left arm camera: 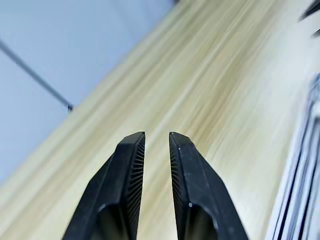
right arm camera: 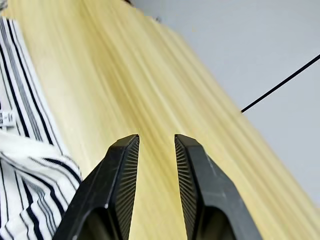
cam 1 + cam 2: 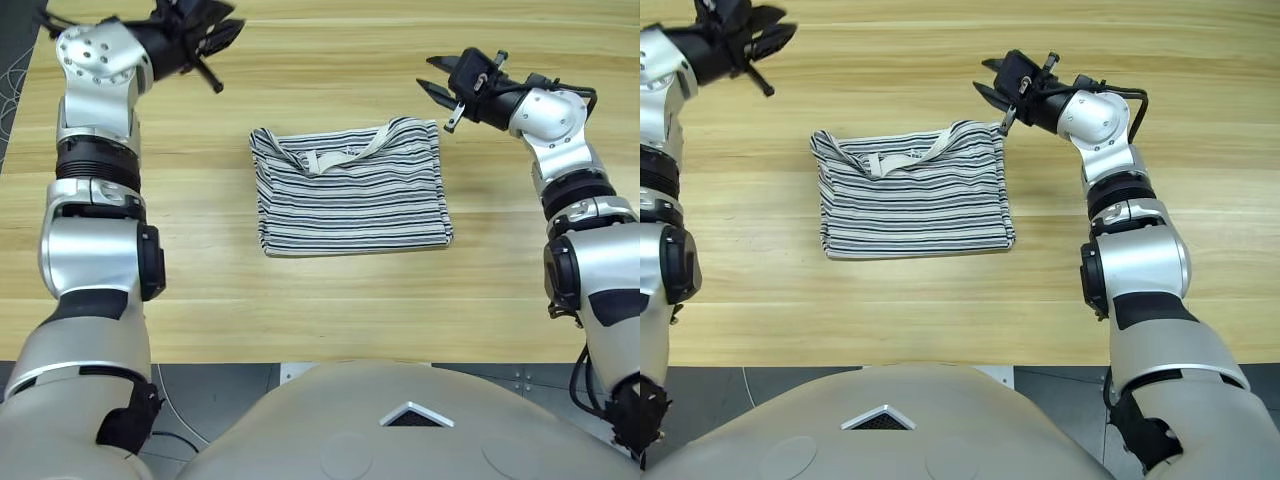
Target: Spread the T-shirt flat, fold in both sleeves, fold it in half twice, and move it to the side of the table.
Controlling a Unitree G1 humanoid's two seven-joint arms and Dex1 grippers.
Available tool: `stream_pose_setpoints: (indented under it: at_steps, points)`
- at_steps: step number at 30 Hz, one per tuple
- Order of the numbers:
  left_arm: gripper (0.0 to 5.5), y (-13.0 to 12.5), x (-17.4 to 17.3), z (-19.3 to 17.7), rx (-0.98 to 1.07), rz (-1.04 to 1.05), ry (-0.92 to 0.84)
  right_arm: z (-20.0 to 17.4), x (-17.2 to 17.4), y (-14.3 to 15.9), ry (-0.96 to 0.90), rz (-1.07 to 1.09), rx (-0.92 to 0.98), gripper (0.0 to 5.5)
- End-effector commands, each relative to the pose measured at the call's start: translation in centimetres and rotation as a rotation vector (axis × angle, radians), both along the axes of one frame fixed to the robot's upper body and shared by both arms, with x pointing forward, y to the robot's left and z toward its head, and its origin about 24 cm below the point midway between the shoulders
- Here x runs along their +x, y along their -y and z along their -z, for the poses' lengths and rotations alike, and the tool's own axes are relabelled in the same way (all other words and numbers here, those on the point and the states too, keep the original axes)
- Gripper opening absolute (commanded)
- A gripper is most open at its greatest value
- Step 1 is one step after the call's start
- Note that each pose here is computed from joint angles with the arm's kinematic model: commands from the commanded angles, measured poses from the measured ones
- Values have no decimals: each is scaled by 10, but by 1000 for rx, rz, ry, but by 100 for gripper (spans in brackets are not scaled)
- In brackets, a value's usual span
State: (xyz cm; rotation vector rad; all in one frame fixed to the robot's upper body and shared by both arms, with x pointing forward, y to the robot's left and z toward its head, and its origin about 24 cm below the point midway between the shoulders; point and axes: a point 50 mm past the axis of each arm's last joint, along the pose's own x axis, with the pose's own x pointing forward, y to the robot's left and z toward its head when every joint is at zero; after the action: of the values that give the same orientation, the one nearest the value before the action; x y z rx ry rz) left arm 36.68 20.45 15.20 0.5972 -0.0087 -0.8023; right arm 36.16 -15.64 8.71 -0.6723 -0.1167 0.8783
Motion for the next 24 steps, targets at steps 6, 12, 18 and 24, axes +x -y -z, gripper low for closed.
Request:
stream_pose_setpoints:
  at_steps: [6,12,18,24]
  points:
    - [90,74,-83,39,148,378,-127,-14,-4,-20,62,-152,-1,130]
    - [90,94,-94,54,127,436,-196,-9,-10,-45,38,-271,-34,130]
    - [90,100,-80,94,137,385,-321,-5,-10,-59,8,-326,-109,130]
    - [90,95,-84,142,232,382,-466,1,-13,-63,-22,-372,-170,130]
